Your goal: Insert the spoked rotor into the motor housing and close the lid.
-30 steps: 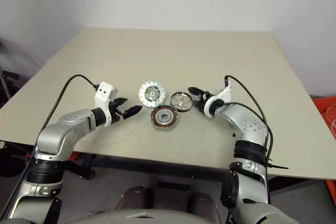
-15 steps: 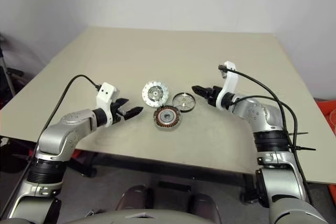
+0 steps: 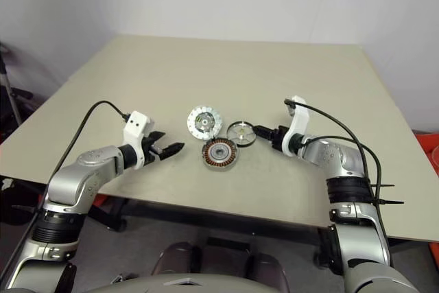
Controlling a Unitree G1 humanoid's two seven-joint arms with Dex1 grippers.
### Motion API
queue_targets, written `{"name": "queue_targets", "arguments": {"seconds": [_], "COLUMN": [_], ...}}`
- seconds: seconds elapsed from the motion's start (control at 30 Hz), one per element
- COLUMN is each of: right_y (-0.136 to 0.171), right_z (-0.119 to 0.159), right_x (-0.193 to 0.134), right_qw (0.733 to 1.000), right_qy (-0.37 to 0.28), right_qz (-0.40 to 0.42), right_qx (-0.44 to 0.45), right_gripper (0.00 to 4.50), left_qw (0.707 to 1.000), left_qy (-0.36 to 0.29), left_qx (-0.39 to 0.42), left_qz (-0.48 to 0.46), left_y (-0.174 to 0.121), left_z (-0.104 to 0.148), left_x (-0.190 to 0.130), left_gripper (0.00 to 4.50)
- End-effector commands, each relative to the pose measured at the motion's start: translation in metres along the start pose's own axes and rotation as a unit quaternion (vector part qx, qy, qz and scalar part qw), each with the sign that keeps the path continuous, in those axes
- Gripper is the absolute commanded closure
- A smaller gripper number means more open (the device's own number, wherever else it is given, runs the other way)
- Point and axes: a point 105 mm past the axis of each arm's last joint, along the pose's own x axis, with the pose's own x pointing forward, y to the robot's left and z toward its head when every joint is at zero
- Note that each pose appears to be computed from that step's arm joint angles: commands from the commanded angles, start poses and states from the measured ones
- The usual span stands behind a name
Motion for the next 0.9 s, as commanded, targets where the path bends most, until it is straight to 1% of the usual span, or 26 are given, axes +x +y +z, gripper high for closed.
{"name": "queue_targets", "arguments": {"seconds": [0.03,0.2,0.4,0.73,0.9], "right_y": [-0.005,0.002,0.014,0.038,0.043], "right_z": [0.002,-0.006,-0.007,-0.014,-0.013], "right_x": [-0.005,-0.003,0.003,0.013,0.017], "right_qw": [1.0,0.999,0.998,0.997,0.996], "right_qy": [-0.009,0.001,0.002,0.027,0.025], "right_qz": [-0.012,-0.001,0.015,0.055,0.06], "right_qx": [0.009,0.036,0.056,0.055,0.056], "right_gripper": [1.15,1.15,1.15,1.15,1.15], "left_qw": [0.999,0.999,0.999,0.999,0.999], "left_qy": [-0.023,-0.02,-0.02,-0.019,-0.019], "left_qx": [0.029,0.034,0.037,0.036,0.036], "left_qz": [-0.002,-0.003,0.0,0.003,0.005], "left_y": [-0.002,-0.002,0.0,-0.001,-0.001], "left_z": [0.015,0.015,0.015,0.013,0.013], "left_x": [-0.004,-0.004,-0.005,-0.006,-0.006], "left_gripper": [0.0,0.0,0.0,0.0,0.0]}}
